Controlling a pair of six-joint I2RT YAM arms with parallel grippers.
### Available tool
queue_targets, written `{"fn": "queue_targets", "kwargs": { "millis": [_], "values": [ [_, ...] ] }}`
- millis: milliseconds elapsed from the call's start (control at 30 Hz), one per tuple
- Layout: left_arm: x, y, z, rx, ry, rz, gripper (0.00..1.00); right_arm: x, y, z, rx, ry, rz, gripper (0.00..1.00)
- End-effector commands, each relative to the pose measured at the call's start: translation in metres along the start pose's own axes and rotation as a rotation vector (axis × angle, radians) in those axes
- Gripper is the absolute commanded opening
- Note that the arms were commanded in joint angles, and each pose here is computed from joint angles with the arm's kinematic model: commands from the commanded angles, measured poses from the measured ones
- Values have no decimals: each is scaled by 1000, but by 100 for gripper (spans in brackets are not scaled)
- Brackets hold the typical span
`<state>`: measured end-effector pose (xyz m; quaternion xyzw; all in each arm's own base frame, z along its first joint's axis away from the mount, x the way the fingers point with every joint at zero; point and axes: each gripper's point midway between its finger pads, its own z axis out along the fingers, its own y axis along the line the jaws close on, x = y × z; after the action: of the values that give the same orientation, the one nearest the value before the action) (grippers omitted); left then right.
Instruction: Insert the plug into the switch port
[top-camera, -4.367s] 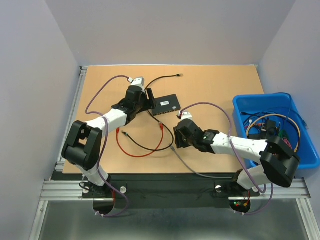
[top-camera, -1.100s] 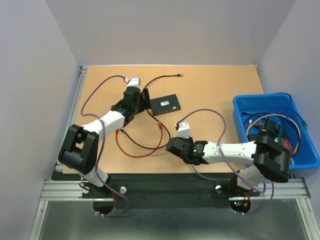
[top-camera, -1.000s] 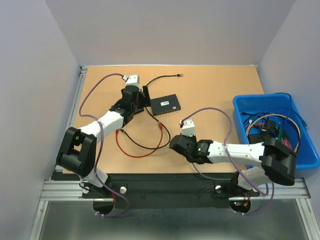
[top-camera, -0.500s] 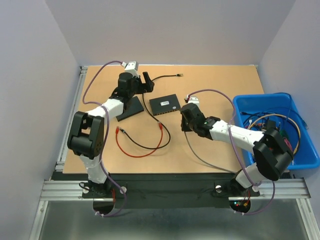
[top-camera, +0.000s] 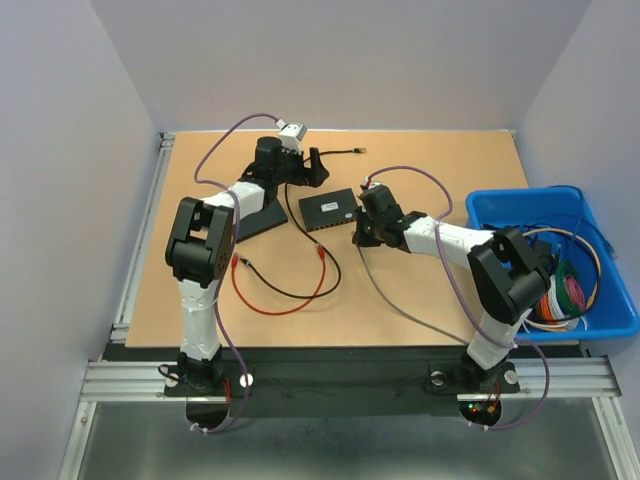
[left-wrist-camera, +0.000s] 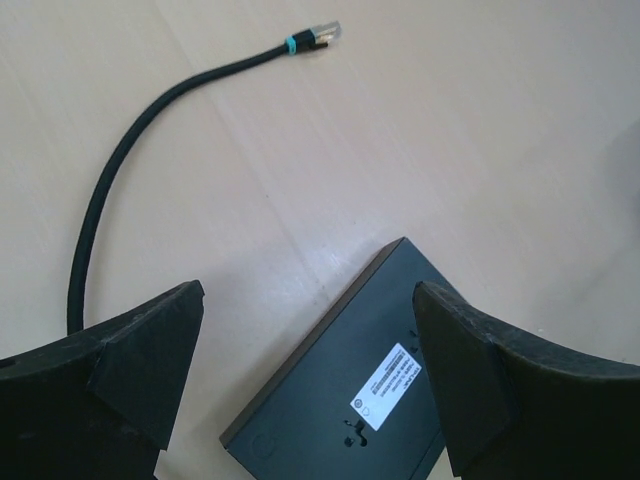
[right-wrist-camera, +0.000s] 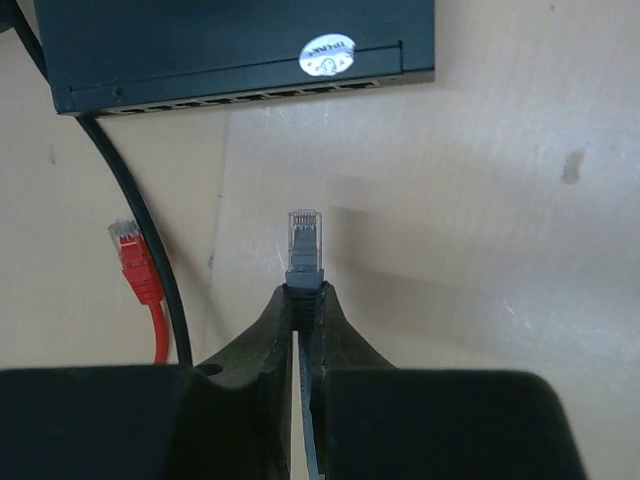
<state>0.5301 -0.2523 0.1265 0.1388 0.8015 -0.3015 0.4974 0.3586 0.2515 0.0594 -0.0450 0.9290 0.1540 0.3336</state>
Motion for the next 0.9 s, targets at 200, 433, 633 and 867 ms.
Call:
{"fn": "queue_targets", "kwargs": {
  "millis": [200,433,633,867],
  "values": [
    [4,0,8,47,78,64,97,-31,26,29,-75,-36,-11,0],
    [20,3,10,59,125,77,97,-37,21,41,-41,-38,-7,1],
    [31,6,14,64,164,72,96,-46,18,47,-13,-48,-6,0],
    [35,5,16,86,170,66,95,-56,17,47,16,-66,-9,0]
  ]
}}
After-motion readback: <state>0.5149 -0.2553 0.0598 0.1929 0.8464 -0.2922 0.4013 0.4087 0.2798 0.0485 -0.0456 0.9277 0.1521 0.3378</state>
